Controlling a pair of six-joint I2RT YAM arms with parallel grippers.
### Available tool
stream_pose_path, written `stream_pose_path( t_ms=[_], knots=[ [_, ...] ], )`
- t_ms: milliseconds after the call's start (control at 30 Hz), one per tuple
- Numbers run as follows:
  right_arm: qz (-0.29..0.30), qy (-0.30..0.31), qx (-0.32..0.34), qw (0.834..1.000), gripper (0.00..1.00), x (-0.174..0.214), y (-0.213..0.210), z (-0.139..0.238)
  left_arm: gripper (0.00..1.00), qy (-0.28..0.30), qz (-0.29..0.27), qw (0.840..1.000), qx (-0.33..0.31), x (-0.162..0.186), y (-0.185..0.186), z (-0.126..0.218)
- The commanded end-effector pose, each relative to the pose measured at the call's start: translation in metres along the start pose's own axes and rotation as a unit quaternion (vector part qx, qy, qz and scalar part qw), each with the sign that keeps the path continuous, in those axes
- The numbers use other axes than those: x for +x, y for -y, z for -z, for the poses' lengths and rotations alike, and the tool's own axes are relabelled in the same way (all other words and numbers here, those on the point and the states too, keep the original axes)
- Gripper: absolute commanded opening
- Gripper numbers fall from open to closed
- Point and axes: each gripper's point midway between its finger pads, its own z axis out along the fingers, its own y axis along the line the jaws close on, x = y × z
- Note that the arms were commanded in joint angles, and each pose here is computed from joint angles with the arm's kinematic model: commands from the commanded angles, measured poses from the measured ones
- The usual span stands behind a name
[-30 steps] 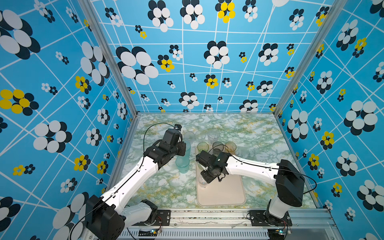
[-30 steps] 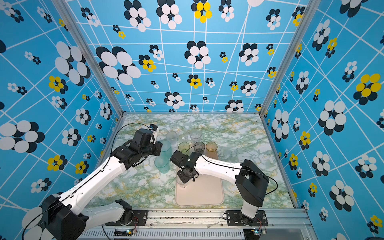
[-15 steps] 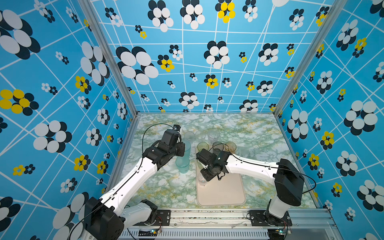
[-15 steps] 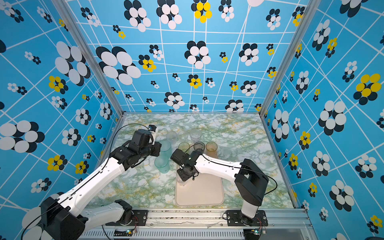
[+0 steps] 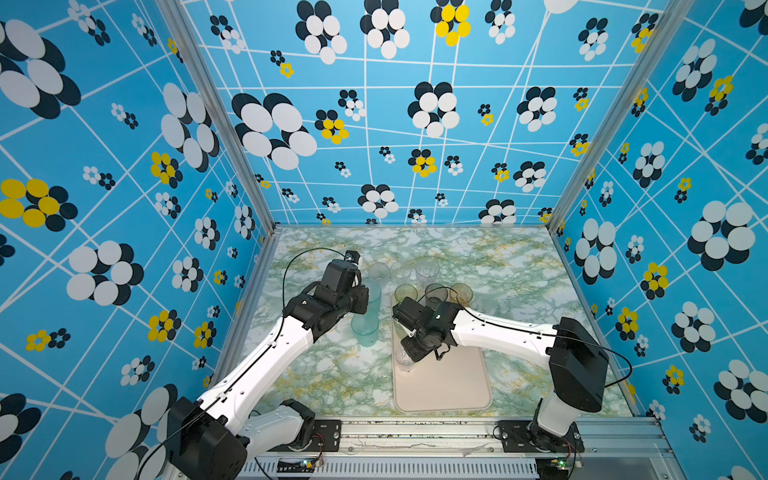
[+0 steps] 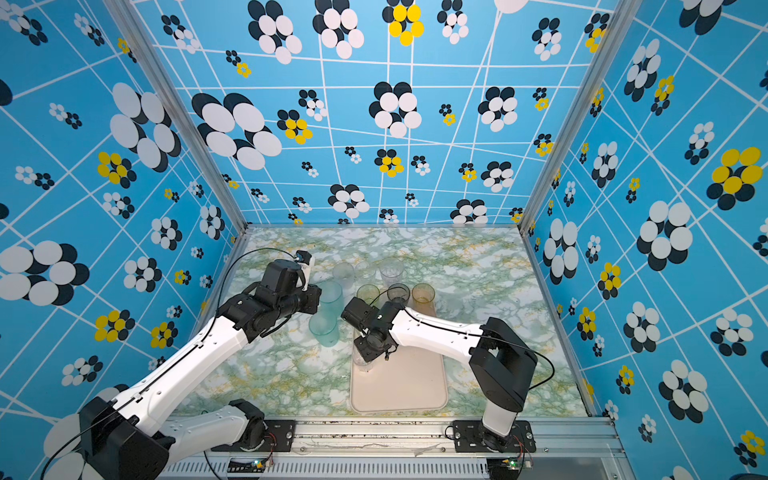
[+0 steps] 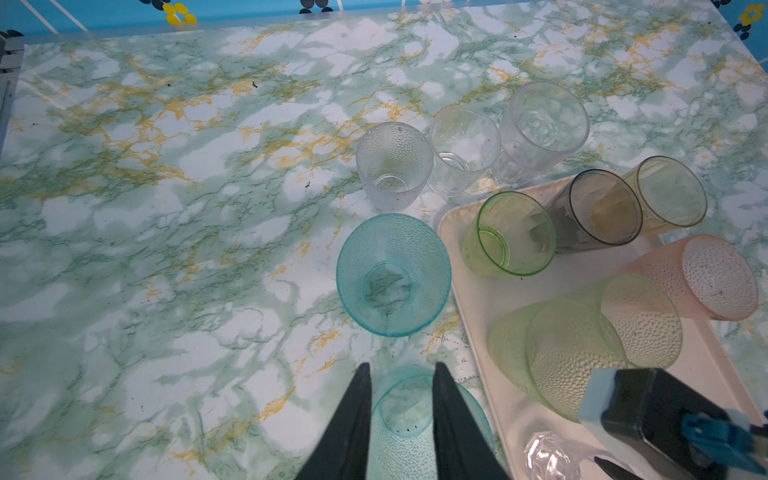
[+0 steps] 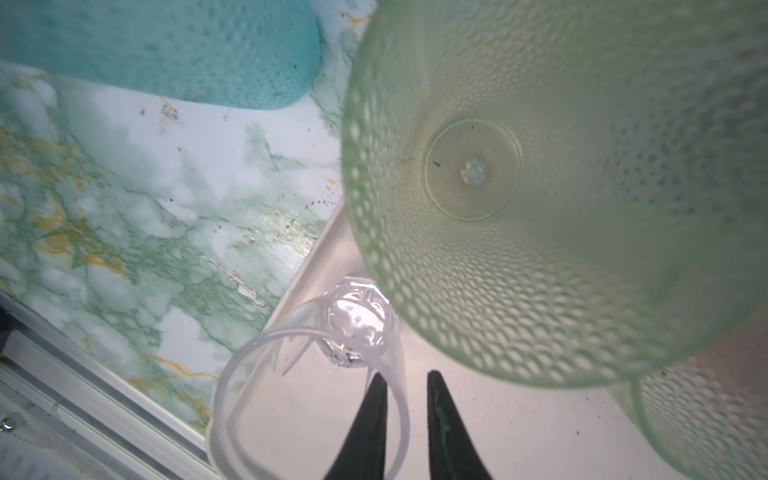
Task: Place the glasses into the tray
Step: 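Open the right gripper to release the clear faceted glass on the tray, then raise the right gripper over the tray while the left gripper nears the frosted glass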
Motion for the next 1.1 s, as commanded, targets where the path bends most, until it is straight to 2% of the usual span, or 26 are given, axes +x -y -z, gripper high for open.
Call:
stream_pose_path(
  t_ms=[0,367,567,833,1067],
  knots=[
    [-0.012,0.023,-0.011,1.0,0.22,-0.011,-0.002,0.014,0.28,-0.005,-0.003,1.0,-0.007,0.005,-0.006,0.003],
    [-0.01,0.04,-0.02,0.999,0.24,-0.014,-0.003,0.026,0.28,-0.008,-0.002,1.0,-0.007,0.007,-0.007,0.001],
    [-0.009,0.061,-0.022,0.998,0.26,-0.018,0.003,0.047,0.28,-0.01,0.0,1.0,-0.009,0.007,-0.009,-0.001],
    [-0.065,0.124,0.017,0.99,0.31,-0.027,0.061,0.099,0.28,-0.02,-0.008,1.0,-0.008,-0.002,-0.011,-0.009],
    [-0.115,0.158,0.041,0.98,0.34,-0.024,0.106,0.12,0.33,-0.048,0.0,0.999,-0.005,-0.019,-0.026,-0.033]
  ],
)
